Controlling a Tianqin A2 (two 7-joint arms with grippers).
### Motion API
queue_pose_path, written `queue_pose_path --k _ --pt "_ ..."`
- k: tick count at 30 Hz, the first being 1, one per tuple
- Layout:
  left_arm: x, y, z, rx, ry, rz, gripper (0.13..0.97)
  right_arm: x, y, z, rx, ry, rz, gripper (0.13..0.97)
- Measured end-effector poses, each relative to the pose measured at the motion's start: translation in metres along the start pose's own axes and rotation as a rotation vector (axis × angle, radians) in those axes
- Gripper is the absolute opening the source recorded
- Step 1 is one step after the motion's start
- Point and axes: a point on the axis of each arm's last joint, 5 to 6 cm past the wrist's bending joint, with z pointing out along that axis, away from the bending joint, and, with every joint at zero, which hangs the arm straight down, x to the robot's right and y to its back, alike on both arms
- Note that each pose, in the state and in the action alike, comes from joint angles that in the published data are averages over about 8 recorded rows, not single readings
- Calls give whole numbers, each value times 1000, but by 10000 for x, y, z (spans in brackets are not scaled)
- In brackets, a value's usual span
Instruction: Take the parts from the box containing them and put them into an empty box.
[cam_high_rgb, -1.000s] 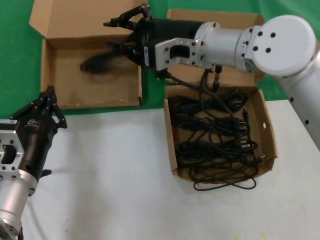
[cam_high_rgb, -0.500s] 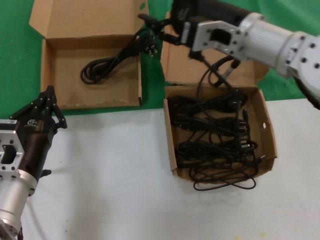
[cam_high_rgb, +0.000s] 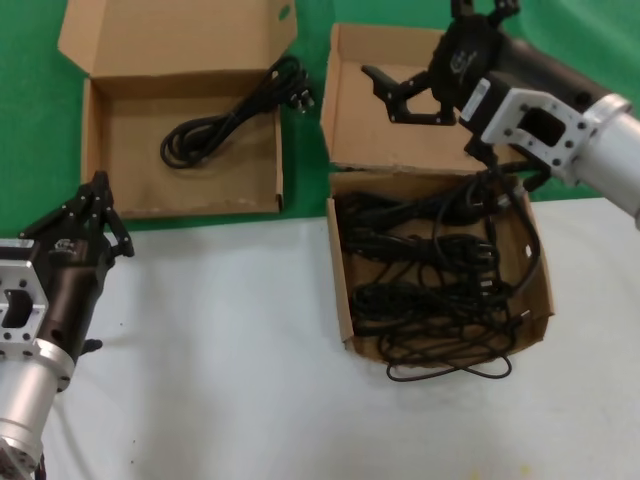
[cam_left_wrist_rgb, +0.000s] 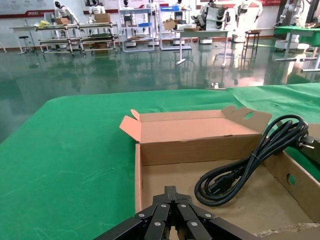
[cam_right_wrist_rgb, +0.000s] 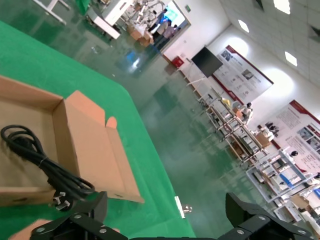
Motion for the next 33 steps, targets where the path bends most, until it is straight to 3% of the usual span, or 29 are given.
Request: queue_pose_path --k 5,14,21,33 --pt "-1 1 -1 0 0 0 155 -41 19 -51 -7 4 23 836" --pt "-6 8 -5 -2 -2 0 210 -186 74 -134 -29 26 122 934" --pt "-12 15 -11 -4 -5 0 239 -337 130 -231 -57 52 225 946" --pt "-21 28 -20 -8 -9 0 460 -600 223 -422 -116 101 403 966"
